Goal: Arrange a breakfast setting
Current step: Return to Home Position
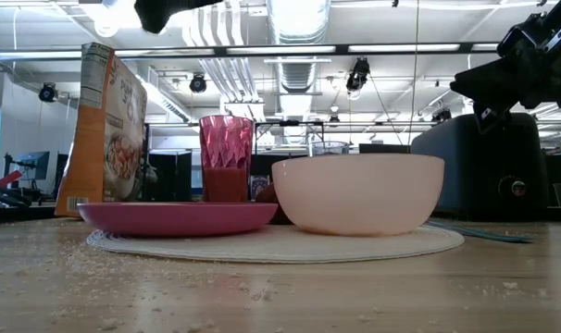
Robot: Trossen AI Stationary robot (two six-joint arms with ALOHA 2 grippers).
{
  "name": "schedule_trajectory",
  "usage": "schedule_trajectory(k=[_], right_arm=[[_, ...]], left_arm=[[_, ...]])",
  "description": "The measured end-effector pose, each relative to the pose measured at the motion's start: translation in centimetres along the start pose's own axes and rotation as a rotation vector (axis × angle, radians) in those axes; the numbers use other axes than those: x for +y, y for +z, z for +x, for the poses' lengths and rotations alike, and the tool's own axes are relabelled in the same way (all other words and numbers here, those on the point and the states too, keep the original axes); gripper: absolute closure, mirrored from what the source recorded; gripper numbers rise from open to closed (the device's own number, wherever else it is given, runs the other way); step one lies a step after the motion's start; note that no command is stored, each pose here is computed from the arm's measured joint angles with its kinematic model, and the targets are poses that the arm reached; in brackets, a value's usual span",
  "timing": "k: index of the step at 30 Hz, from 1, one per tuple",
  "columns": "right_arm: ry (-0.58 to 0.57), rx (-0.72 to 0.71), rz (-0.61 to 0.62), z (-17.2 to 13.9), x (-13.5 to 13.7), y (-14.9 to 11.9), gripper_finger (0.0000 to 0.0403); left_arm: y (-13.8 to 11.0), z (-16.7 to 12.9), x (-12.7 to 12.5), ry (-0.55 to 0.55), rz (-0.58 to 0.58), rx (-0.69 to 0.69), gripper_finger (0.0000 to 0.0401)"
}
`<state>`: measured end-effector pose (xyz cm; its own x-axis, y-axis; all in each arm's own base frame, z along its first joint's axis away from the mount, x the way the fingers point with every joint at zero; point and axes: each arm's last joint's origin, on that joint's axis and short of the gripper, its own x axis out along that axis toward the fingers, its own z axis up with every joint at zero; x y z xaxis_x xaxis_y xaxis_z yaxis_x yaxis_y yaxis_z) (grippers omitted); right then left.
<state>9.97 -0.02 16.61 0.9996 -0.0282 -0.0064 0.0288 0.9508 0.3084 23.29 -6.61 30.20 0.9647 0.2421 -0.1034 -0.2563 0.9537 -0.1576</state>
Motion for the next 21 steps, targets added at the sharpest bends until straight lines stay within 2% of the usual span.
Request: schedule_trajectory(k=[3, 6, 15, 21], right_arm=[[0.000, 0.000, 0.000, 0.0, 0.0, 0.0, 0.0351], [0.000, 0.000, 0.000, 0.0, 0.0, 0.0, 0.0351], [0.000, 0.000, 0.000, 0.0, 0.0, 0.0, 0.0351], [0.000, 0.000, 0.000, 0.0, 0.0, 0.0, 0.0351]], left_arm=[[-2.2, -1.5, 1.6, -0.100, 0.000, -0.092, 0.0156], [-4.2, -3.2, 3.0, -0.150, -0.004, -0.174, 0.0156], [-8.6, -7.5, 6.9, -0.176, -0.093, -0.323, 0.0156], [-9.9, -9.0, 8.2, -0.185, -0.125, -0.378, 0.0156]])
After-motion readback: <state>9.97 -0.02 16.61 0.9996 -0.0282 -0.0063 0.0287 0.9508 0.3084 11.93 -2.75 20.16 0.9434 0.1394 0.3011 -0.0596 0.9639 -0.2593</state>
